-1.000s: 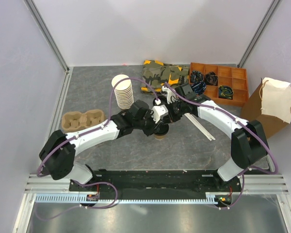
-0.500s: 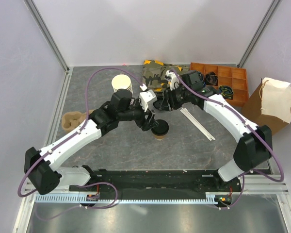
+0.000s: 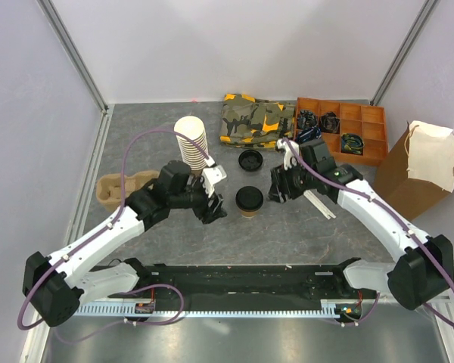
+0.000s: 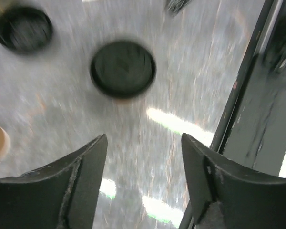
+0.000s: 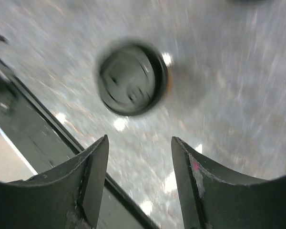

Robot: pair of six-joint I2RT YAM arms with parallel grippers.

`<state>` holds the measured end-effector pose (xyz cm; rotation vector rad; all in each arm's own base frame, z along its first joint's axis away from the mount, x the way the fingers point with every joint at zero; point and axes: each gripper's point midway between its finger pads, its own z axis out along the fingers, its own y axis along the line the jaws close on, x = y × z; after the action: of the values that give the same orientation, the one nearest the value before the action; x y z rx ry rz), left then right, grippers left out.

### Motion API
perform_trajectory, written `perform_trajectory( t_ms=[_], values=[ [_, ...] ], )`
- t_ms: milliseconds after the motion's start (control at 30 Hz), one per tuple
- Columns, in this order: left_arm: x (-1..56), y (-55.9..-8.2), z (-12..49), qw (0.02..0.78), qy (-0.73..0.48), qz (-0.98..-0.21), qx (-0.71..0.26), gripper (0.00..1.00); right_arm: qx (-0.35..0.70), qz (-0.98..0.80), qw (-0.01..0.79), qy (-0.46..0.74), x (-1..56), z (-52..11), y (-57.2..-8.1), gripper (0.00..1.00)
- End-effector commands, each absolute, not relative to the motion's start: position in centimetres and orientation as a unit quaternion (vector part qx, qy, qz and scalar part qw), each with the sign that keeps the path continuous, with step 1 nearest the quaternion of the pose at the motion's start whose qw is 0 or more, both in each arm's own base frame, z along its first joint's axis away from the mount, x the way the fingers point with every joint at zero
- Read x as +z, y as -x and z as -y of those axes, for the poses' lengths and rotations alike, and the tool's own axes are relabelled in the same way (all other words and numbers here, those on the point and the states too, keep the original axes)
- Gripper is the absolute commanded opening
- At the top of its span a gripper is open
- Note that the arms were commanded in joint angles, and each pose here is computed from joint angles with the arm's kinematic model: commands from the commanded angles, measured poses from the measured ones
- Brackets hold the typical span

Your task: Pack the takeout coffee

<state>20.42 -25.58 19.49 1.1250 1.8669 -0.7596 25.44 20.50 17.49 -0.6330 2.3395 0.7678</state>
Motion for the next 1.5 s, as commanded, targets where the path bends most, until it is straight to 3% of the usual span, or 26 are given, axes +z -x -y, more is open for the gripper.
perform_trajectory(
  t_ms=[0, 200, 367, 633, 800, 1467],
  values=[
    [16.0, -20.3, 24.7, 0.411, -0.473, -0.732, -0.269, 0.68, 0.267, -0.897, 0.278, 0.217, 14.8, -19.4, -24.4, 0.63],
    [12.5, -20.0, 26.6, 0.427, -0.452, -0.739, -0.259, 0.66, 0.310, -0.905, 0.238, 0.170, 11.4, -20.6, -23.3, 0.58],
    [11.7, -20.8, 28.6, 0.491, -0.422, -0.723, -0.242, 0.67, 0.315, -0.911, 0.214, 0.157, 10.1, -21.0, -23.7, 0.54],
    [8.4, -23.9, 28.8, 0.496, -0.321, -0.782, -0.198, 0.71, 0.326, -0.915, 0.195, 0.135, 9.4, -21.2, -24.7, 0.53],
    [8.6, -24.3, 30.8, 0.503, -0.310, -0.772, -0.235, 0.71, 0.328, -0.917, 0.198, 0.114, 9.5, -20.3, -25.7, 0.54],
    [7.0, -28.4, 34.9, 0.521, -0.304, -0.764, -0.230, 0.67, 0.321, -0.914, 0.239, 0.069, 11.7, -16.6, -28.9, 0.54]
  ],
)
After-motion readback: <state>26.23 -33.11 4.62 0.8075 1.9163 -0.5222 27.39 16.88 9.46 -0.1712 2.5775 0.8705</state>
